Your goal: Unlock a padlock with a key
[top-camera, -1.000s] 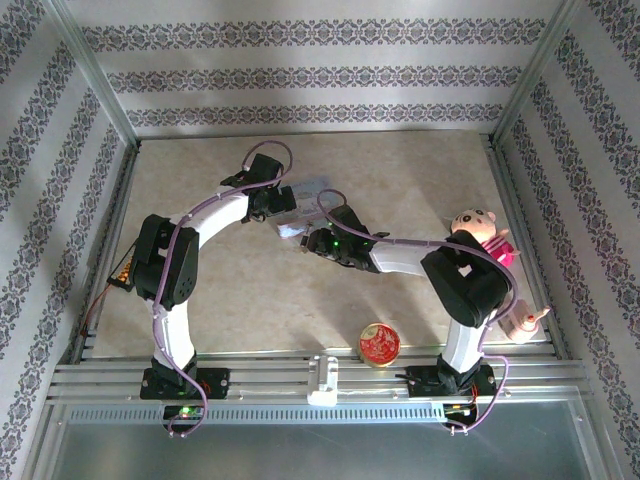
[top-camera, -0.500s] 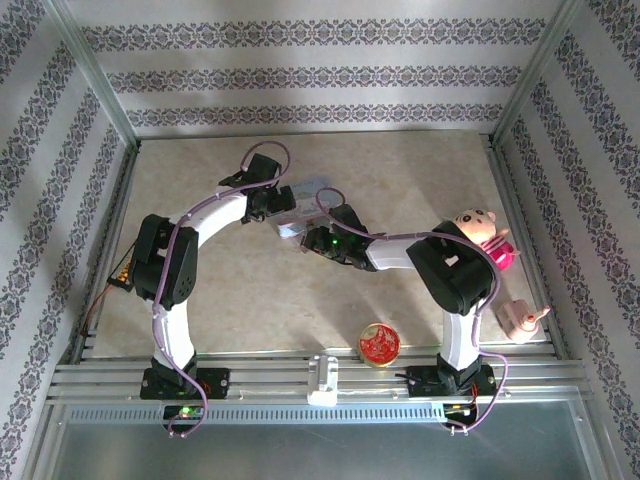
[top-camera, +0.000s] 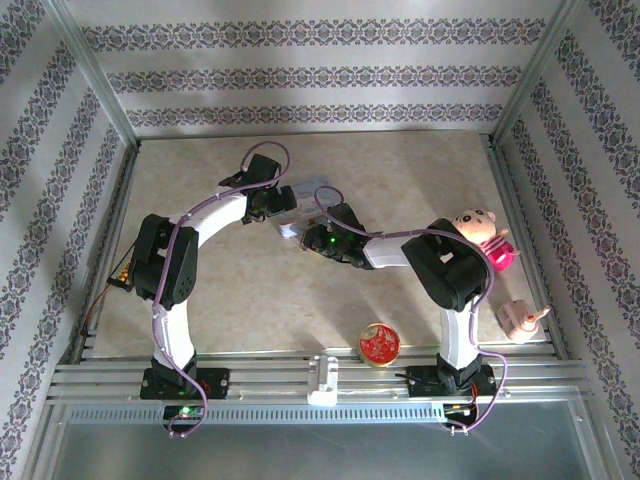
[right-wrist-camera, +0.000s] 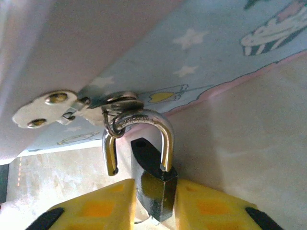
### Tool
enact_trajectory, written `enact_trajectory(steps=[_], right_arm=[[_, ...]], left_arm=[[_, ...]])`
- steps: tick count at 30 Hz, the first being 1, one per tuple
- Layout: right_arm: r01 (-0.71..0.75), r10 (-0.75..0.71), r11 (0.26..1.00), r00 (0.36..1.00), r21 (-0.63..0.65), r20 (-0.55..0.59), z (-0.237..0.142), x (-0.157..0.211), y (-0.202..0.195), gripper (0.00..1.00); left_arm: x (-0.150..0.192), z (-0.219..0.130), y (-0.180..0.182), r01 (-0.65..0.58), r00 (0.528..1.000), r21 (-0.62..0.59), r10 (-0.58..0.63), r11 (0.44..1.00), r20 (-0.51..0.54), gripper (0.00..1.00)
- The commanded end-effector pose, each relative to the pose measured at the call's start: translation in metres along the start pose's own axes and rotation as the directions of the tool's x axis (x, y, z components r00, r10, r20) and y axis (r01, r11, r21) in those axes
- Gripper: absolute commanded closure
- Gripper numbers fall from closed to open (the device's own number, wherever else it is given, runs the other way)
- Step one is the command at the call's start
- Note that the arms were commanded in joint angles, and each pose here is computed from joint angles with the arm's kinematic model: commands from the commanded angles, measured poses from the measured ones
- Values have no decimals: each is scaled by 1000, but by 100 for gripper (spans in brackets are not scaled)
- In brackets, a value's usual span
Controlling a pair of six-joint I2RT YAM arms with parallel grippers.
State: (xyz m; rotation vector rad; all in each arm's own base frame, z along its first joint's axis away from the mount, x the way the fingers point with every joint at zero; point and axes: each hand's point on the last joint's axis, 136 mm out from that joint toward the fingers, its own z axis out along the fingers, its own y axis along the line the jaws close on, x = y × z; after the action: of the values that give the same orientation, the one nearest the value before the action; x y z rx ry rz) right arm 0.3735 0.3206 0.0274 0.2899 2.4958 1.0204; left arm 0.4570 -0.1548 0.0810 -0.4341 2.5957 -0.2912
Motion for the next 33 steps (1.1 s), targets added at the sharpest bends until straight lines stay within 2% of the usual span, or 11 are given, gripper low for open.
enact_trajectory(steps=[1, 6, 7, 20, 33], right_arm=[[-14, 15, 1000, 1000, -17, 14, 6, -4, 3, 79], [-38, 38, 999, 998, -1, 51, -1, -7, -6, 99], [-43, 43, 999, 997, 1, 60, -4, -8, -8, 100], [-42, 46, 999, 990, -33, 134, -33, -19, -9, 100], [-83, 92, 994, 985, -71, 143, -30, -20, -10, 100]], left_arm=[[29, 15, 25, -6, 995, -77, -2, 997, -103, 1], [29, 13, 29, -3, 995, -85, -6, 996, -101, 1], [28, 13, 30, -1, 995, -87, -8, 996, -99, 1], [33, 15, 51, 54, 991, -100, -66, 993, -118, 1], [34, 12, 54, 57, 991, -101, -68, 993, -113, 1]])
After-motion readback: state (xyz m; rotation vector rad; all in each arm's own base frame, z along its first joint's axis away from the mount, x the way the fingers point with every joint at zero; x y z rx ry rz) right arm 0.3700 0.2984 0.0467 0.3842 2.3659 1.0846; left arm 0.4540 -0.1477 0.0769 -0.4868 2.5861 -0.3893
